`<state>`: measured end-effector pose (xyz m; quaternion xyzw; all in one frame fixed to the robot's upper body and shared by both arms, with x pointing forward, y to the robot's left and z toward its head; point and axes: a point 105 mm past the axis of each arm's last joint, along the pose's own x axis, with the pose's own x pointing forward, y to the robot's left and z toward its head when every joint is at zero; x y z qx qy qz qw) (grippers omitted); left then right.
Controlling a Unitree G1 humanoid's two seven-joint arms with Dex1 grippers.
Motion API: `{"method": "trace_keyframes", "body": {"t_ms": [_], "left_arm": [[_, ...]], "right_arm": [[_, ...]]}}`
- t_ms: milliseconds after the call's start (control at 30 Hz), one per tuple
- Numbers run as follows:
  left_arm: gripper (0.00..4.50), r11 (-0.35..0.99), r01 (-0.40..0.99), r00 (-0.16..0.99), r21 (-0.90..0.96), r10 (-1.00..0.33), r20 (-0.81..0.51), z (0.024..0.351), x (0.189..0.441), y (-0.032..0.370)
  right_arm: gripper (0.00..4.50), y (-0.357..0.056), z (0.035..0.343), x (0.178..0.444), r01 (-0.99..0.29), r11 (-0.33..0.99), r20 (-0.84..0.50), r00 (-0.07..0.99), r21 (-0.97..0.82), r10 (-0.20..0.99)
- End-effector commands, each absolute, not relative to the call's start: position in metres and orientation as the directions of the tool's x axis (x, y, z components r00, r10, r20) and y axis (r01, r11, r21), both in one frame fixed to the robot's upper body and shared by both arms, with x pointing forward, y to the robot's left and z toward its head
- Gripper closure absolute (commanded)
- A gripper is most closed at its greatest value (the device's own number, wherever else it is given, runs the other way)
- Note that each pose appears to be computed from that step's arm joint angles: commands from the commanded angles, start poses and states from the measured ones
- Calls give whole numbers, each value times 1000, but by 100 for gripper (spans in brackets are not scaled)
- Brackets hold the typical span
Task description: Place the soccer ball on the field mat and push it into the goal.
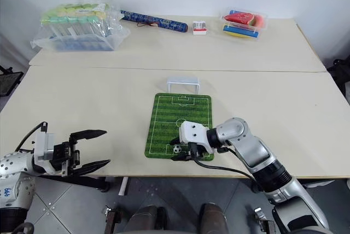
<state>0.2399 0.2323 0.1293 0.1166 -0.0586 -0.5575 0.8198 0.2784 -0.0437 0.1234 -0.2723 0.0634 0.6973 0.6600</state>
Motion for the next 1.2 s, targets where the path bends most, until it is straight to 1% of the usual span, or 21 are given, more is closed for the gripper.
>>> {"method": "trace_keyframes", "body": {"t_ms": [33,67,133,167,233,300,333,367,467,600,833,867,900,933,967,1000,1067,1167,1200], "left_arm": [[0,339,898,364,279,-931,-39,135,241,234],[0,338,899,362,277,-931,-39,134,241,234],[0,336,900,360,276,-932,-39,135,241,234],[0,333,903,356,273,-934,-38,134,241,234],[0,326,907,347,266,-937,-36,134,240,233],[0,317,912,337,259,-941,-37,134,238,233],[0,314,915,334,254,-942,-38,134,237,234],[0,313,916,332,250,-942,-37,134,236,234],[0,315,918,334,241,-941,-44,133,233,237],[0,306,923,328,233,-943,-60,131,231,238],[0,305,918,329,252,-943,-57,136,237,236],[0,308,916,332,257,-942,-55,137,238,236],[0,310,913,335,265,-940,-55,138,241,237],[0,311,911,337,270,-940,-55,140,243,237],[0,314,908,341,277,-938,-55,141,246,238],[0,316,906,344,282,-937,-55,142,248,238],[0,318,902,347,291,-936,-54,143,252,238],[0,325,897,355,301,-934,-49,145,258,239],[0,327,895,357,302,-933,-48,145,259,239]], "right_arm": [[207,-39,163,278,-917,-120,-407,49,-380,912],[207,-38,168,278,-914,-115,-404,57,-388,913],[244,-37,171,273,-915,-119,-403,51,-386,914],[264,-39,168,263,-919,-146,-409,18,-367,912],[335,-43,158,249,-928,-183,-425,-30,-325,905],[407,-48,145,242,-937,-193,-450,-45,-290,892],[435,-50,138,240,-941,-192,-461,-45,-277,886],[445,-51,133,239,-945,-190,-472,-44,-267,881],[445,-54,123,239,-951,-179,-484,-37,-251,875],[445,-50,117,248,-957,-145,-476,-9,-250,880],[445,-42,113,294,-951,-36,-445,110,-307,889],[445,-44,117,306,-944,8,-432,158,-329,888],[445,-47,124,323,-929,67,-414,225,-363,882],[445,-53,136,343,-901,146,-381,314,-409,870],[445,-59,151,365,-860,228,-338,405,-457,850],[445,-65,167,380,-819,284,-295,469,-499,833],[445,-70,196,396,-761,346,-212,527,-549,823],[445,-75,231,405,-710,396,-116,555,-583,824],[445,-76,237,406,-701,403,-99,558,-588,824]]}}
